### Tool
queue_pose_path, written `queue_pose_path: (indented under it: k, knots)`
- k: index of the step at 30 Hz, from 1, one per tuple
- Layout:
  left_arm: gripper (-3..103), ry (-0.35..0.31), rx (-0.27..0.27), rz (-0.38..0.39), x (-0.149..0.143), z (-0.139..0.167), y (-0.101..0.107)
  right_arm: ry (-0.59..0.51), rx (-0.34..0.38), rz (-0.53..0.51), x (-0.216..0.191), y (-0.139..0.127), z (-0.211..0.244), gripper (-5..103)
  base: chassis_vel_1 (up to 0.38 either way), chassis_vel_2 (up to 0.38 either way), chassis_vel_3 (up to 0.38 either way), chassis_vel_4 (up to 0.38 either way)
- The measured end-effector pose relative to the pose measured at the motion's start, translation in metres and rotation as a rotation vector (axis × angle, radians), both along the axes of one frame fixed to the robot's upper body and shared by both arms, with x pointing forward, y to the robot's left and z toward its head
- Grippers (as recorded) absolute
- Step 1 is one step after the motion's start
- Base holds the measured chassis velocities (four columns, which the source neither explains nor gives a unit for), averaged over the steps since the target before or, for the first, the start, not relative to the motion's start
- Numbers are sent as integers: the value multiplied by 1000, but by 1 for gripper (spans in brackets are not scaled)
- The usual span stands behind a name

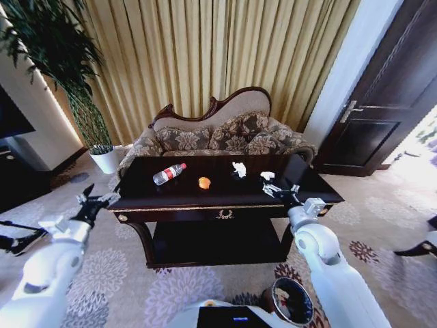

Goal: Move to the front of the table and place the trash on the table into the trash bin.

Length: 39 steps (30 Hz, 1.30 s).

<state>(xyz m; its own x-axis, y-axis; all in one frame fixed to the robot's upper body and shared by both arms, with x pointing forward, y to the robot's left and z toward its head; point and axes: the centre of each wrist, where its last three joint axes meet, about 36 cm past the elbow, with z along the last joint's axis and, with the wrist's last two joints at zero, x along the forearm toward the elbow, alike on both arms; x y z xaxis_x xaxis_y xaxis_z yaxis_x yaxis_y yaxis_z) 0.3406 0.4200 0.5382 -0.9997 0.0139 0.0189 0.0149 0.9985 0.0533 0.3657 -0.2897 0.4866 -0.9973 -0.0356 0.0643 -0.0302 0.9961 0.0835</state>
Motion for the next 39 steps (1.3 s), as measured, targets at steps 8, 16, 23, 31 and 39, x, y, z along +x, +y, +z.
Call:
queue_pose_path:
  k: [8, 16, 23, 31, 39]
  knots:
    - [100, -6, -16, -10, -1, -11, -8, 28, 48, 71, 19, 17, -10, 100, 0, 0, 0, 0]
    - [100, -24, -37, -10, -16, -13, -21, 47, 41, 128, 75, 37, -23, 100, 0, 0, 0, 0]
    - [100, -44, -56, 9, -18, -24, -23, 43, 46, 145, 116, 50, -27, 100, 0, 0, 0, 0]
    - [100, -37, -69, 21, -25, -41, -28, 56, 18, 124, 148, 38, -47, 100, 0, 0, 0, 0]
    - [100, -33, -64, 23, -25, -48, -24, 58, 1, 88, 153, 17, -52, 100, 0, 0, 0, 0]
